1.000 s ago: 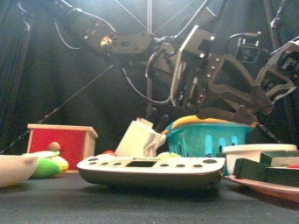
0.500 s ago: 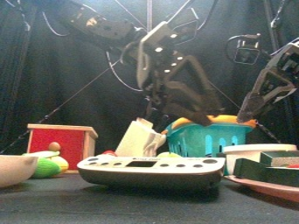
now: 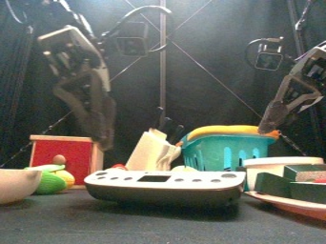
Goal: Grab pan
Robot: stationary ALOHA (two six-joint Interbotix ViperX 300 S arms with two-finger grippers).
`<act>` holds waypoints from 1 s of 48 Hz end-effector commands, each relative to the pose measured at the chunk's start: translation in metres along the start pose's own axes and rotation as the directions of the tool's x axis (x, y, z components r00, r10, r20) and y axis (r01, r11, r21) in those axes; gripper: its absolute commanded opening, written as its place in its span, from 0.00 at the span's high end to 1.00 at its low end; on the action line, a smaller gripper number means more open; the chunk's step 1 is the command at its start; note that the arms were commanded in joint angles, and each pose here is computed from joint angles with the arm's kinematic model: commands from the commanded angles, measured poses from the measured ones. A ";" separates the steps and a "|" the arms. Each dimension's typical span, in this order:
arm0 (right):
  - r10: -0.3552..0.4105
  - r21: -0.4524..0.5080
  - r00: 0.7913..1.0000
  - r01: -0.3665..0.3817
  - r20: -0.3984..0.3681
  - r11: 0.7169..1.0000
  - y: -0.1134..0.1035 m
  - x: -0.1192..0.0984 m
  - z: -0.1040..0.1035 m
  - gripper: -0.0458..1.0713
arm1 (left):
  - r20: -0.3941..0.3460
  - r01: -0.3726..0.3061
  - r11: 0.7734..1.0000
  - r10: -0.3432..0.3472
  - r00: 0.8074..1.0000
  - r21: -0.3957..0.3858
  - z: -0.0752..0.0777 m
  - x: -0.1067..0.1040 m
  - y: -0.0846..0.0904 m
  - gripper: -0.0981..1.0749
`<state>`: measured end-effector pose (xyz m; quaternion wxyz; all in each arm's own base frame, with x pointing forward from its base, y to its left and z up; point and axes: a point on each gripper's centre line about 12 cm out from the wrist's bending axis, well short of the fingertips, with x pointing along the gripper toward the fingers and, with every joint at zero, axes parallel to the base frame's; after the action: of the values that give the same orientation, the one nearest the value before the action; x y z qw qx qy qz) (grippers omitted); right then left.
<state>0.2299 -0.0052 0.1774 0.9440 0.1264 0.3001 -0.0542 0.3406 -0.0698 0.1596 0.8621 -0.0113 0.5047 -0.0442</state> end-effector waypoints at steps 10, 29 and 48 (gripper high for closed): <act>0.007 0.006 1.000 -0.007 0.027 1.000 0.003 0.000 0.011 0.21 | 0.174 0.091 0.979 -0.059 0.983 -0.180 -0.042 -0.043 -0.002 0.23; 0.001 0.003 1.000 -0.001 0.009 1.000 0.002 0.005 0.011 0.21 | 0.091 0.088 0.975 -0.071 0.993 -0.203 -0.091 -0.038 -0.003 0.23; -0.001 -0.001 1.000 0.001 0.003 1.000 0.002 0.006 0.010 0.21 | 0.031 0.066 0.974 -0.061 0.998 -0.217 -0.104 -0.021 -0.001 0.23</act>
<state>0.2352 -0.0056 0.1725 0.9397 0.1253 0.3130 -0.0564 0.2360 -0.0655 0.1281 0.8590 -0.1229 0.4967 -0.0156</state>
